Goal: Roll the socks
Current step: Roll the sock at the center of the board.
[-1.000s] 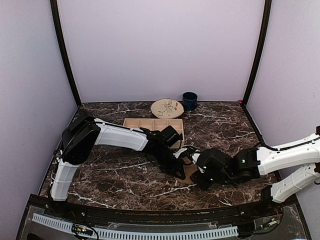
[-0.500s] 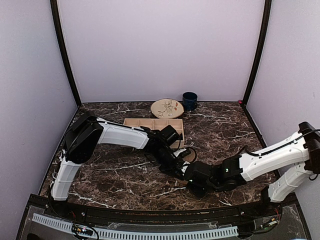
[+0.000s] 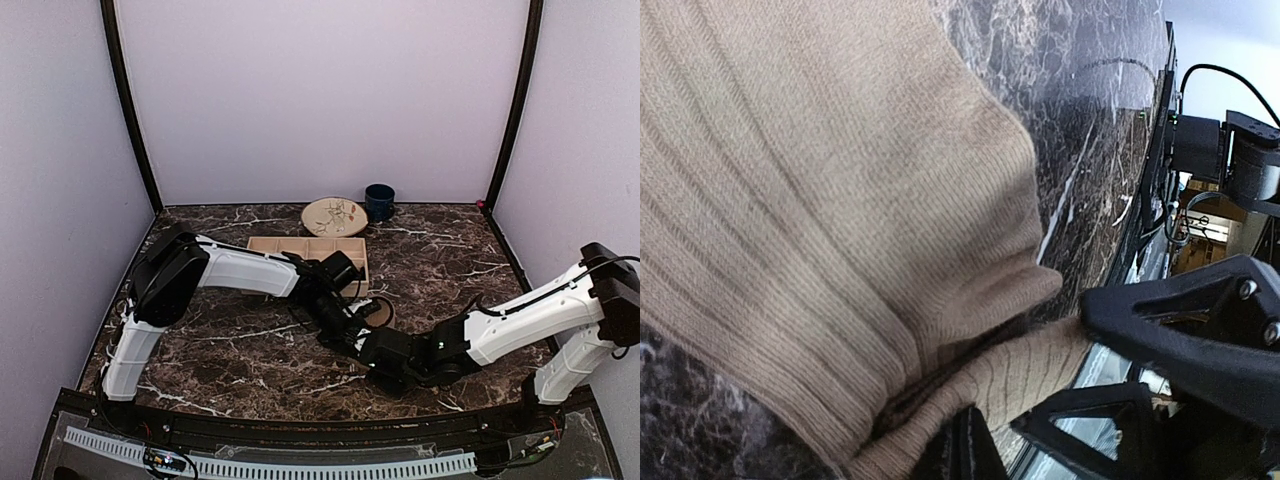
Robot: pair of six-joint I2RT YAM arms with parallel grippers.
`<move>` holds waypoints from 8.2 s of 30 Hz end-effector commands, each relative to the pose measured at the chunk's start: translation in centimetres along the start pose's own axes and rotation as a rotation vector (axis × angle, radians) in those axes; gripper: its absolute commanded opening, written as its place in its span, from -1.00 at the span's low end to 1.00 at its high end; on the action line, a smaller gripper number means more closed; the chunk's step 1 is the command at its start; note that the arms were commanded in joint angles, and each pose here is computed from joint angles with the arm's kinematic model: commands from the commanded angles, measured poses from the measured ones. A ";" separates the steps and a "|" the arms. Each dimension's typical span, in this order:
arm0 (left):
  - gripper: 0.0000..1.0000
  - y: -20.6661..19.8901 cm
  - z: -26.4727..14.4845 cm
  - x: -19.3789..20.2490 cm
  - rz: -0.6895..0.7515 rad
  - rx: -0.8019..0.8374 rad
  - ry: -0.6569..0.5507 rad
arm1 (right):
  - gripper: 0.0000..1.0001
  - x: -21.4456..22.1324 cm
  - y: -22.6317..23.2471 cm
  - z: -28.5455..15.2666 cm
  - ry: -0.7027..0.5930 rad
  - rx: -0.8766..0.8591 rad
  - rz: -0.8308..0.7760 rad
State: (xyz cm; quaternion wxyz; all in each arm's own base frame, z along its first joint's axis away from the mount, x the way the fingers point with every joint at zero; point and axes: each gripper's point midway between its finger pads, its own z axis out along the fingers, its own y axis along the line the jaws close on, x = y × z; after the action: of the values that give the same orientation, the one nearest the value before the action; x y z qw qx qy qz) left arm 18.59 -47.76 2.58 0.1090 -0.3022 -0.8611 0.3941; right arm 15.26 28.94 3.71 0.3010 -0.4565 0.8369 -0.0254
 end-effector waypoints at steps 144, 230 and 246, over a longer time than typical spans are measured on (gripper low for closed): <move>0.18 -1.1 -9.7 2.1 0.194 -0.099 -0.397 | -1.00 -2.9 1.9 0.2 0.307 -1.167 0.910; -0.58 5.2 -1.2 3.3 0.227 -0.519 -0.111 | -0.50 0.2 0.1 2.2 0.370 -1.046 1.039; -0.60 5.3 -0.4 3.8 0.177 -0.493 -0.068 | -0.34 1.0 -1.2 1.4 0.304 -0.923 1.054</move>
State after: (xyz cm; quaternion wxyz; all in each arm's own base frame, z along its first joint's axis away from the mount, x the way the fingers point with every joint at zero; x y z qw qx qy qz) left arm 19.38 -45.26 2.44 -0.0890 -0.3878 -0.8835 0.2470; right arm 16.47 29.00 3.02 -0.0862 -0.0799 0.8894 0.4418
